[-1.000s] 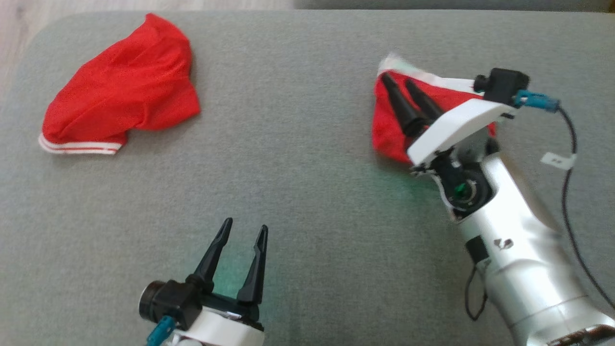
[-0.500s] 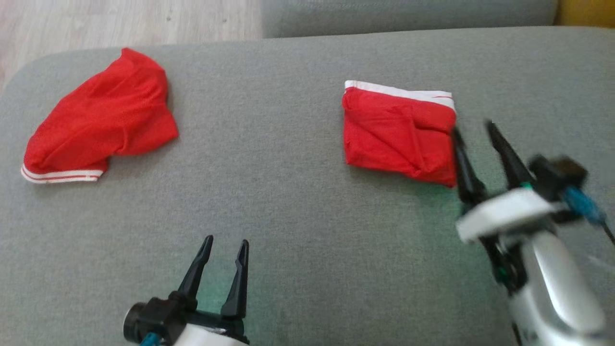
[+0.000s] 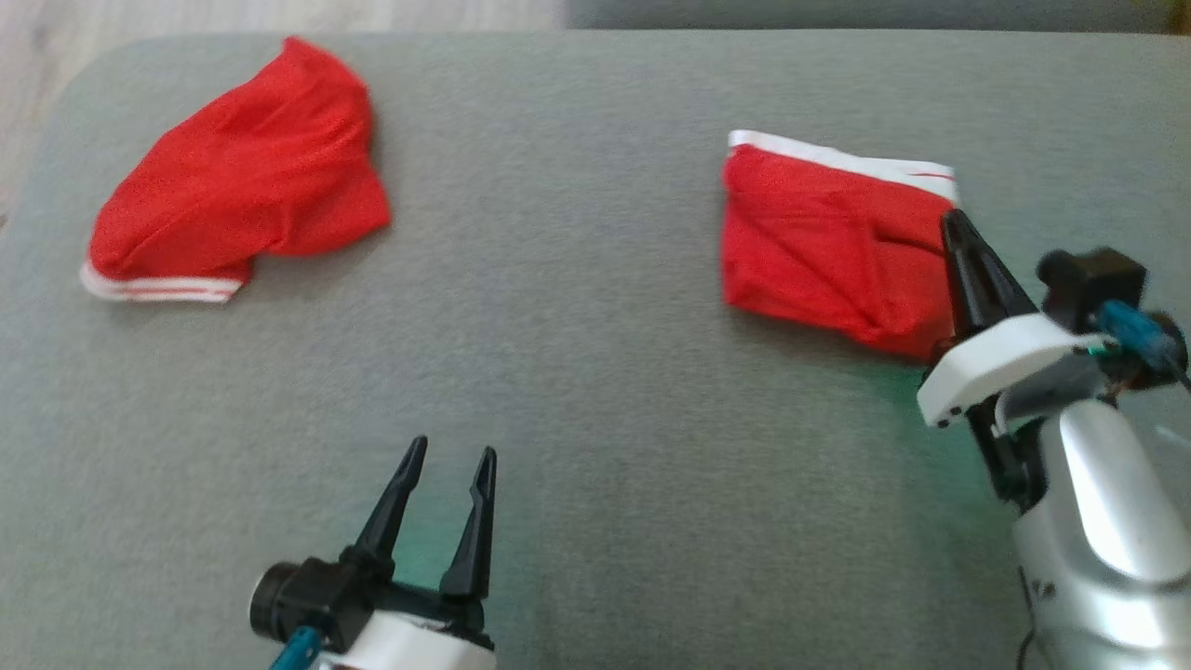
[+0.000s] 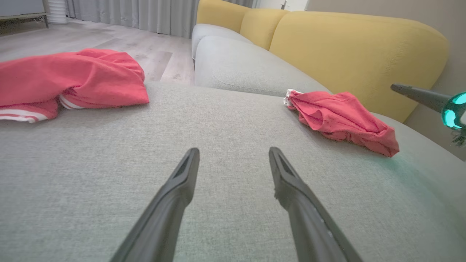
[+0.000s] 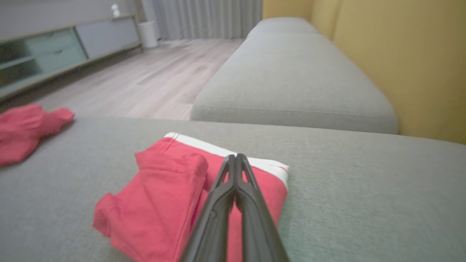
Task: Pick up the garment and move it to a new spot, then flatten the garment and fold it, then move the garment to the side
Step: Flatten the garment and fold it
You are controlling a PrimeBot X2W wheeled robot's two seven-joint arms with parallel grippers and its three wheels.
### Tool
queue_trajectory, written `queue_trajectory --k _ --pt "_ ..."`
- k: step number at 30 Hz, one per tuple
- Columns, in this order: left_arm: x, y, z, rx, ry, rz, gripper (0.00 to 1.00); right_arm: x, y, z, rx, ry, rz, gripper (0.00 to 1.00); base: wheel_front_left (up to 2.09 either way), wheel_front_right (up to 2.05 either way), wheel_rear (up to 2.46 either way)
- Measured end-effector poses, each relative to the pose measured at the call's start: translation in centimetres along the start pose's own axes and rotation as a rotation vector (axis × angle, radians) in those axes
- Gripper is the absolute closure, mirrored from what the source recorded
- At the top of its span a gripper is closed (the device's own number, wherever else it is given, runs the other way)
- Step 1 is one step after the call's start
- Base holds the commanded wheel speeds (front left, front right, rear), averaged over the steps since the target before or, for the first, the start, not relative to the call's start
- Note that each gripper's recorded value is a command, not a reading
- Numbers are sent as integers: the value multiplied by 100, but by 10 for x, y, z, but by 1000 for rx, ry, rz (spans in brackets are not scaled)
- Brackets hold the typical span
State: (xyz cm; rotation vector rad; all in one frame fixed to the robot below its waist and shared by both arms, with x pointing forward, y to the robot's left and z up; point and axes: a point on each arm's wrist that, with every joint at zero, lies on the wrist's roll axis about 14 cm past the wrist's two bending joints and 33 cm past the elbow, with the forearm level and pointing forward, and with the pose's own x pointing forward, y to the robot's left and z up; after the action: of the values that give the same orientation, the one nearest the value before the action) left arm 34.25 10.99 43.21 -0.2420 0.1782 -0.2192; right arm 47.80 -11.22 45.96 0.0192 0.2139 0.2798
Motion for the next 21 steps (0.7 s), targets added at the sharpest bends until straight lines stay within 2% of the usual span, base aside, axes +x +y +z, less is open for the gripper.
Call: queue_trajectory --k 2,10,21 --pt "0 6 3 3 -7 20 0 12 0 -9 -47 38 11 100 0 0 0" --pt "-10 26 4 -4 -10 95 0 27 13 -59 -58 189 41 100 0 0 0" --pt "-9 21 9 -9 -30 77 0 7 95 -70 -84 220 280 100 0 0 0"
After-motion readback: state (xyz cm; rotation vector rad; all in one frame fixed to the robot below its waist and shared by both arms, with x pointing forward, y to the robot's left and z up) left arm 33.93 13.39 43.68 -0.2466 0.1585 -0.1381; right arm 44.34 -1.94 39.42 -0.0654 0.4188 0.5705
